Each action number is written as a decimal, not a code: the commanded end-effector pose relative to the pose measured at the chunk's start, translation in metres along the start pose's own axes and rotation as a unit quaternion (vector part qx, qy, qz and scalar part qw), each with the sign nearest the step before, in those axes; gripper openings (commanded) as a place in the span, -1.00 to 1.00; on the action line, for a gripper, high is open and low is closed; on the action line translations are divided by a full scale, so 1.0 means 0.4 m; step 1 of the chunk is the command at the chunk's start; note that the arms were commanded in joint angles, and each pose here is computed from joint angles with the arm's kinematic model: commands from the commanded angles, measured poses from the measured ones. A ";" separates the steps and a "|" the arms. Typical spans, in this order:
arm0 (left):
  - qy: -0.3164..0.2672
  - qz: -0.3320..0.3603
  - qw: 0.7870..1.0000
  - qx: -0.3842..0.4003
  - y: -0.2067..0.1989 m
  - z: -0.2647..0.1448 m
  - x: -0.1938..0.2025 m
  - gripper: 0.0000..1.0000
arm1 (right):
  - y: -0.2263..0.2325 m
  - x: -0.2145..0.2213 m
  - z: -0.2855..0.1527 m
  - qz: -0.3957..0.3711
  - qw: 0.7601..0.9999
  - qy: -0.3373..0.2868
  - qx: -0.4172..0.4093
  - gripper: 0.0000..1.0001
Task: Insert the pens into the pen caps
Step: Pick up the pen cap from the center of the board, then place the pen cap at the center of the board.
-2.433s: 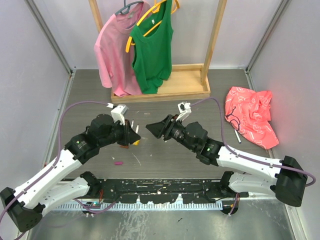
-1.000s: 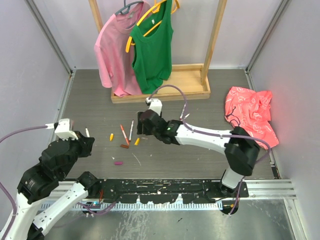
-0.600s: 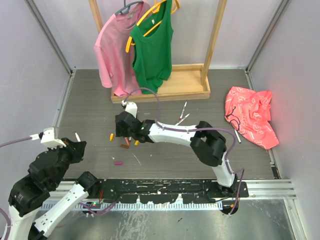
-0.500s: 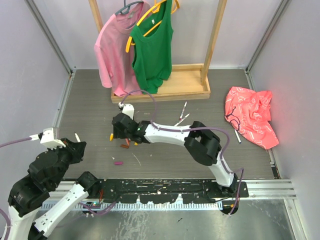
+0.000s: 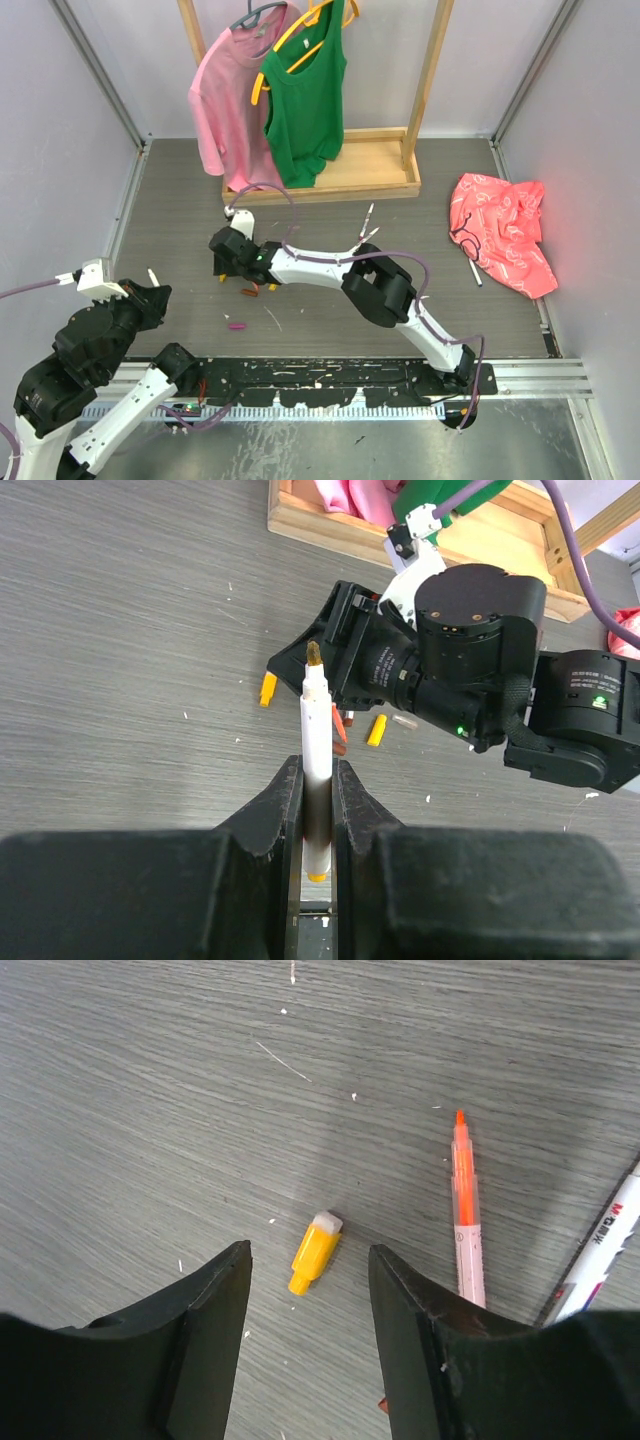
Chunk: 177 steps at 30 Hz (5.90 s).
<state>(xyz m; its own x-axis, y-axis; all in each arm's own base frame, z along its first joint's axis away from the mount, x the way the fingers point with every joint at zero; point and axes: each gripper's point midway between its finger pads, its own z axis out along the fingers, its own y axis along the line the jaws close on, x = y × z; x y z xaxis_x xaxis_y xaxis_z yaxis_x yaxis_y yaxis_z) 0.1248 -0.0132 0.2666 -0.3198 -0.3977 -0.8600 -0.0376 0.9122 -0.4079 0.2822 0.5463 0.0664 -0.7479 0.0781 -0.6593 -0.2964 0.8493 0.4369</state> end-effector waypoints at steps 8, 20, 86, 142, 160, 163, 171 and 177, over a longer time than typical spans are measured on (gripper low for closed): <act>-0.018 -0.015 1.000 0.007 -0.010 -0.003 -0.021 -1.00 | 0.043 -0.032 0.036 0.002 1.000 -0.026 0.006 0.08; -0.016 -0.012 1.000 0.014 -0.015 -0.003 -0.020 -1.00 | 0.024 0.018 0.063 -0.031 0.999 -0.011 0.041 0.01; -0.036 -0.007 0.999 0.012 -0.001 -0.002 -0.024 -1.00 | 0.119 -0.053 -0.063 -0.192 0.980 -0.026 -0.038 -0.76; 0.197 0.212 0.935 0.205 -0.290 0.194 0.175 -1.00 | -0.676 0.218 -0.557 -0.069 0.969 0.068 0.226 -0.83; 0.192 0.214 0.938 0.195 -0.266 0.181 0.177 -1.00 | -0.678 0.292 -0.535 -0.082 0.958 0.173 0.214 -0.41; 0.189 0.214 0.939 0.192 -0.263 0.181 0.175 -1.00 | -0.687 0.299 -0.538 -0.082 0.954 0.191 0.218 -0.34; 0.188 0.214 0.939 0.191 -0.259 0.178 0.174 -1.00 | -0.703 0.302 -0.550 -0.075 0.948 0.206 0.229 -0.32; 0.187 0.215 0.941 0.183 -0.253 0.182 0.172 -1.00 | -0.710 0.312 -0.551 -0.085 0.943 0.225 0.229 -0.32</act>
<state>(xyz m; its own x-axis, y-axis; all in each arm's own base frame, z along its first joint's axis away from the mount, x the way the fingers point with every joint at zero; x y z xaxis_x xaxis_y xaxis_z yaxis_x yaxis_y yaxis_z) 0.1722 -0.1421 0.2191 -0.5743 0.1265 -0.8088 0.4757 0.8556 -0.2039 0.1652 0.2185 0.0136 -0.8797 -0.1456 -0.4527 -0.1814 0.9827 0.0364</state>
